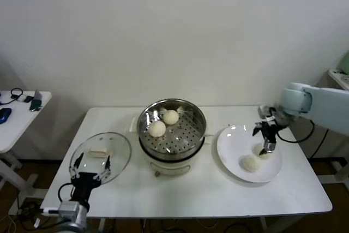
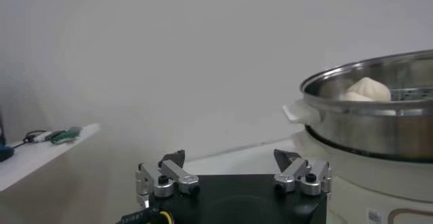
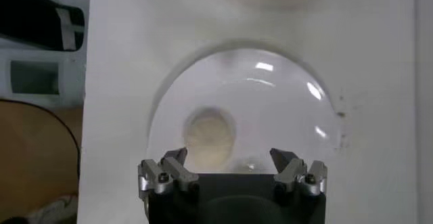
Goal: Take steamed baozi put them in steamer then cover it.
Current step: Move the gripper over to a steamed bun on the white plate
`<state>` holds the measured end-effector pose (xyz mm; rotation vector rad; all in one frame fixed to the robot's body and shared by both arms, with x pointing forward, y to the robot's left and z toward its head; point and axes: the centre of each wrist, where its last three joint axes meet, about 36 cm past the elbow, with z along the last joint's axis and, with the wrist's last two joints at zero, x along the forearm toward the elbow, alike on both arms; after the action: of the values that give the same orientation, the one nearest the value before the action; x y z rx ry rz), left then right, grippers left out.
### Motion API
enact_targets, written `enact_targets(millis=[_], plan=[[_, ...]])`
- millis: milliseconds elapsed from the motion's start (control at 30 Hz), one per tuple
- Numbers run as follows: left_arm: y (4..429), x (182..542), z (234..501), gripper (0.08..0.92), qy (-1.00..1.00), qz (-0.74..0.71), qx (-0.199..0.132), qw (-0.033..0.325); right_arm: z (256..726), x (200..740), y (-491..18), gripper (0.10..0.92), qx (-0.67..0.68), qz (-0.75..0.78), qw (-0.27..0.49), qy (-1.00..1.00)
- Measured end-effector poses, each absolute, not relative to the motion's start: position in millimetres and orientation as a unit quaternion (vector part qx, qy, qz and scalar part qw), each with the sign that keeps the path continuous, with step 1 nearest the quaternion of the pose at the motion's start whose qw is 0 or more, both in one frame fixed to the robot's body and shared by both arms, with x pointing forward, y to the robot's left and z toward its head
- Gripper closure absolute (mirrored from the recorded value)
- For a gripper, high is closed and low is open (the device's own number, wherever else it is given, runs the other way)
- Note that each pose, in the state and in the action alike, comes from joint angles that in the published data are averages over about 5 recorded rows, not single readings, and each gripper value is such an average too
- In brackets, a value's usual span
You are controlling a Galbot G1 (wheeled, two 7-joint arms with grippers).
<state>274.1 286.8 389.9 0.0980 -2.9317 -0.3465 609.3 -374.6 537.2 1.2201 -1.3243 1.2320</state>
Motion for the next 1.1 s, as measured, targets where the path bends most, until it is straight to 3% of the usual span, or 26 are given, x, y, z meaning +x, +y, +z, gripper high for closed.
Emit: enact_targets(millis=[800, 1100], plan=[[285.4, 270.9, 389.8, 0.177, -0.988, -0.118, 0.030, 0.096, 460.9, 606.3, -355.1, 0.205, 0.483, 0.517, 0.472, -0.526], [285.4, 271.6, 390.5, 0.177, -0.988, -0.118, 0.032, 0.094, 459.9, 607.8, -354.7, 0.307, 0.482, 0.519, 0.469, -0.528]])
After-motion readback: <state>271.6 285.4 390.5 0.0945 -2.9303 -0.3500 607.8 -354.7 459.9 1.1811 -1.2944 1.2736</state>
